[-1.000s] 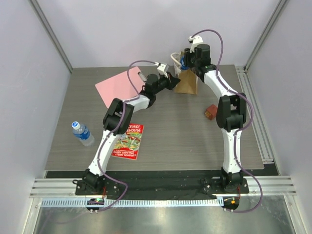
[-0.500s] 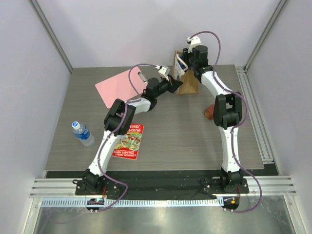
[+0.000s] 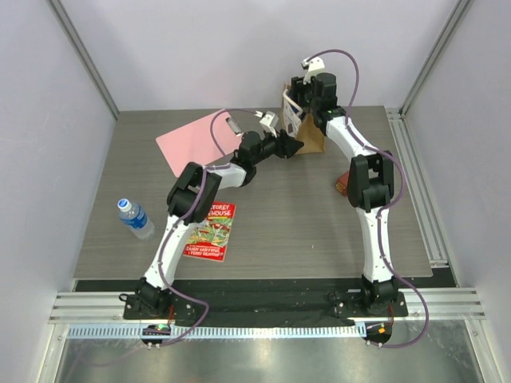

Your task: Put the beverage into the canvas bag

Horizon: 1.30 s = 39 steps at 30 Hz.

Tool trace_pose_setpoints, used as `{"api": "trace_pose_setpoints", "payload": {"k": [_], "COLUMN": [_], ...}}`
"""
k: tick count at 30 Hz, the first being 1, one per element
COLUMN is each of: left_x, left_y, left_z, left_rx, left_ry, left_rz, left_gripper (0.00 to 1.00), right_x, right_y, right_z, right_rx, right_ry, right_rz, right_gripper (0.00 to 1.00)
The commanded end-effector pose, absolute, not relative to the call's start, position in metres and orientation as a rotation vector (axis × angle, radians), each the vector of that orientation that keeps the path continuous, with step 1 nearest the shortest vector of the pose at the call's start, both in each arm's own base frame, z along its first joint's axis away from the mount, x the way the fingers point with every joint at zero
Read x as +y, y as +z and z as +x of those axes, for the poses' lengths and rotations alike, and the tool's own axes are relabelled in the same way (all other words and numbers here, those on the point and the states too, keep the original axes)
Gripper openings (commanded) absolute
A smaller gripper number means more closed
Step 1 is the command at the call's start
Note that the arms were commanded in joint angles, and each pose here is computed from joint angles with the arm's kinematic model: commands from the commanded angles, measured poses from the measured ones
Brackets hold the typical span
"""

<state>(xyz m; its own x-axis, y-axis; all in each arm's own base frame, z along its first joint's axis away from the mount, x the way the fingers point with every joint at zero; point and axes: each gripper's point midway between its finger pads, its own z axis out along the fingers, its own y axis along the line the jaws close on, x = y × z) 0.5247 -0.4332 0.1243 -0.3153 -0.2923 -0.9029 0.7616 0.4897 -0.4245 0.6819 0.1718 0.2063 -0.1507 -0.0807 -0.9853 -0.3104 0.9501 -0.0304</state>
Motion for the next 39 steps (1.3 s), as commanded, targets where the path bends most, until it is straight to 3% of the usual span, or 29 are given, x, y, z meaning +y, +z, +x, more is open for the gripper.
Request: {"api": "trace_pose_setpoints", "payload": {"k": [1, 10, 13, 15, 16, 18, 20, 21, 23, 30, 33, 34, 39], "left_x": [-0.426, -0.393, -0.383, -0.369, -0.362, -0.342, -0.315, -0.302, -0.268, -0.178, -0.151, -0.142, -0.123], "left_y": [0.207, 0.268, 0.275, 0.297, 0.276, 0.316, 0.292, 0.316, 0.305, 0.356, 0.336, 0.361, 0.352], "left_z": [0.517, 0.488, 0.471, 0.458, 0.455, 0.445, 0.429, 0.423, 0.409, 0.339, 0.312, 0.294, 0.254], "left_rx": [1.381, 1.338, 1.376, 1.437, 1.595, 1.649, 1.883, 1.882, 1.994, 1.939, 1.952, 1.835, 1.618], "left_ry": [-1.104, -1.042, -1.054, -1.043, -1.008, -0.954, -0.821, -0.779, -0.600, -0.436, -0.331, -0.361, -0.407], "left_rz": [0.401, 0.352, 0.349, 0.343, 0.338, 0.332, 0.340, 0.341, 0.356, 0.207, 0.252, 0.246, 0.224], "left_gripper": [0.60, 0.69, 1.00, 1.00, 1.00, 1.00, 1.00, 1.00, 1.00, 1.00, 1.00, 1.00, 1.00], "right_x": [0.176, 0.161, 0.148, 0.144, 0.145, 0.147, 0.160, 0.167, 0.202, 0.311, 0.360, 0.370, 0.434], "right_y": [0.323, 0.371, 0.400, 0.411, 0.410, 0.421, 0.411, 0.406, 0.398, 0.359, 0.333, 0.331, 0.284], "right_z": [0.669, 0.646, 0.628, 0.611, 0.605, 0.583, 0.567, 0.559, 0.533, 0.463, 0.440, 0.436, 0.409], "right_rx": [1.490, 1.491, 1.490, 1.522, 1.543, 1.566, 1.615, 1.641, 1.673, 1.787, 1.835, 1.837, 1.915], "right_ry": [0.233, 0.253, 0.258, 0.279, 0.308, 0.353, 0.426, 0.449, 0.516, 0.551, 0.605, 0.616, 0.608], "right_rz": [-0.269, -0.142, -0.046, -0.012, 0.015, 0.034, 0.057, 0.054, -0.024, -0.222, -0.296, -0.315, -0.455], "right_gripper": [0.65, 0.70, 0.72, 0.73, 0.73, 0.74, 0.74, 0.75, 0.75, 0.80, 0.81, 0.80, 0.81]}}
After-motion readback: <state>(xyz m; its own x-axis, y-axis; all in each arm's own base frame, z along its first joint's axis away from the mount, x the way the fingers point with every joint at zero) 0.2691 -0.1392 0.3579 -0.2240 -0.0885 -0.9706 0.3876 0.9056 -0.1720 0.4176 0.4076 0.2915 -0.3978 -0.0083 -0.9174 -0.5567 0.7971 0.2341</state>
